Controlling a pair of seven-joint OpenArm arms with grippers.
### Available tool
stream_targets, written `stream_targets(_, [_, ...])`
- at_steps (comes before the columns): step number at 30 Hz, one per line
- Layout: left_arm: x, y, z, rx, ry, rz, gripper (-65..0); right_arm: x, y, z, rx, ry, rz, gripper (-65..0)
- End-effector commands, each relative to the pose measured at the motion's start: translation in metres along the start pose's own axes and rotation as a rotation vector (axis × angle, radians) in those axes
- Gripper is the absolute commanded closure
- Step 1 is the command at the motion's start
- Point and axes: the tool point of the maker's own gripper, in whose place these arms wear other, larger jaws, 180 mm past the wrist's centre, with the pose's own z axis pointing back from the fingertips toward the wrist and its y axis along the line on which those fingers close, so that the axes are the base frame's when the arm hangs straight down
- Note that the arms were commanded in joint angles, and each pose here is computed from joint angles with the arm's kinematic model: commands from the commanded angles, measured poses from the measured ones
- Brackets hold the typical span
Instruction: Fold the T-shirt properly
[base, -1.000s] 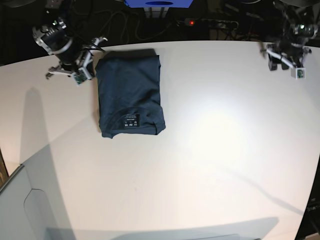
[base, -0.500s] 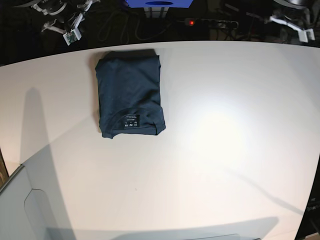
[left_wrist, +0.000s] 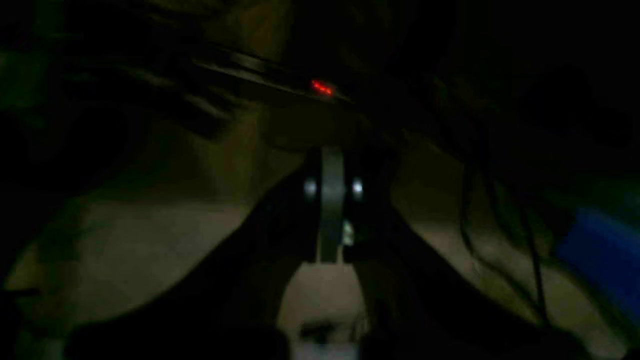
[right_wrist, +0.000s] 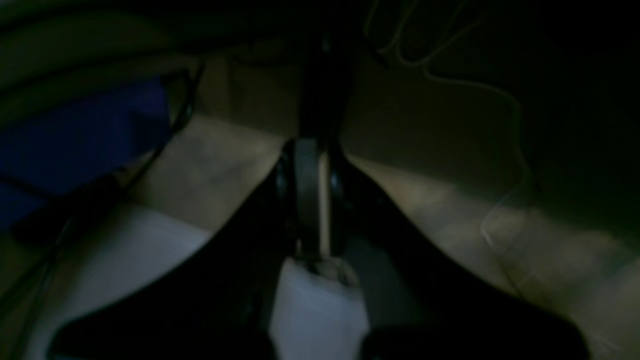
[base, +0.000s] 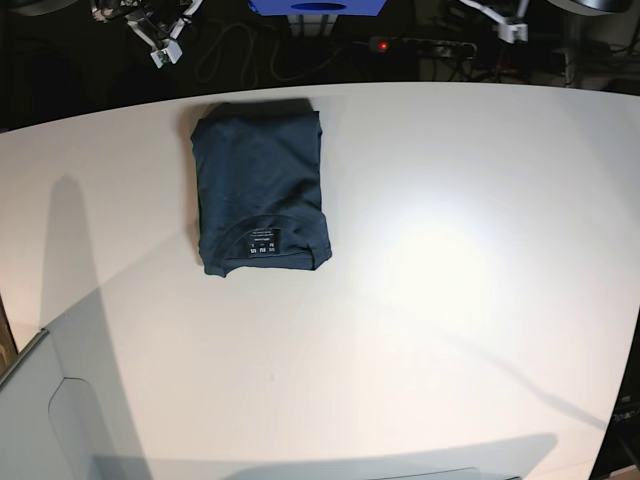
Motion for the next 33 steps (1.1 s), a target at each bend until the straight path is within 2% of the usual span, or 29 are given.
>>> stream_targets(1, [-0.001, 0.006, -0.006, 0.004, 0.000, -0.009, 0.0, 0.002, 0.002, -0.004, 0.025, -0.023, -0.006, 0.0])
stream_targets(5, [-0.031, -0.007, -0.044, -0.054, 0.082, 0.020, 0.0, -0.001, 0.015, -0.033, 0.114, -0.056, -0.051, 0.0])
stream_targets(12, [-0.033, -0.034, -0.079, -0.120, 0.081, 0.013, 0.0, -0.015, 0.063, -0.075, 0.292, -0.034, -0.050, 0.0])
stream_targets(15, [-0.040, -0.049, -0.086, -0.154, 0.122, -0.017, 0.0, -0.023, 0.044, -0.090, 0.145, -0.030, -0.085, 0.0])
stream_targets(19, [-0.046, -0.062, -0.091, -0.179, 0.156, -0.045, 0.0, -0.035, 0.021, -0.098, -0.041, -0.030, -0.063, 0.0])
stream_targets(21, [-0.052, -0.069, -0.093, -0.192, 0.179, -0.047, 0.0, -0.041, 0.000, -0.097, -0.174, -0.029, -0.058, 0.0])
stream_targets(23, [-0.055, -0.065, -0.096, -0.152, 0.187, -0.042, 0.0, -0.045, -0.018, -0.093, -0.297, -0.024, -0.052, 0.0])
stream_targets(25, [-0.055, -0.051, -0.098, -0.064, 0.187, -0.051, 0.0, -0.046, -0.028, -0.090, -0.383, -0.022, -0.030, 0.0])
stream_targets(27, [-0.055, -0.042, -0.099, -0.005, 0.185, -0.058, 0.0, -0.047, -0.030, -0.089, -0.427, -0.013, -0.002, 0.0])
stream_targets(29, [-0.057, -0.046, -0.100, 0.001, 0.186, -0.056, 0.0, -0.047, -0.023, -0.092, -0.436, -0.007, 0.033, 0.0])
stream_targets(33, [-0.052, -0.052, -0.104, -0.006, 0.177, -0.056, 0.0, -0.052, -0.002, -0.099, -0.386, 0.015, 0.091, 0.0])
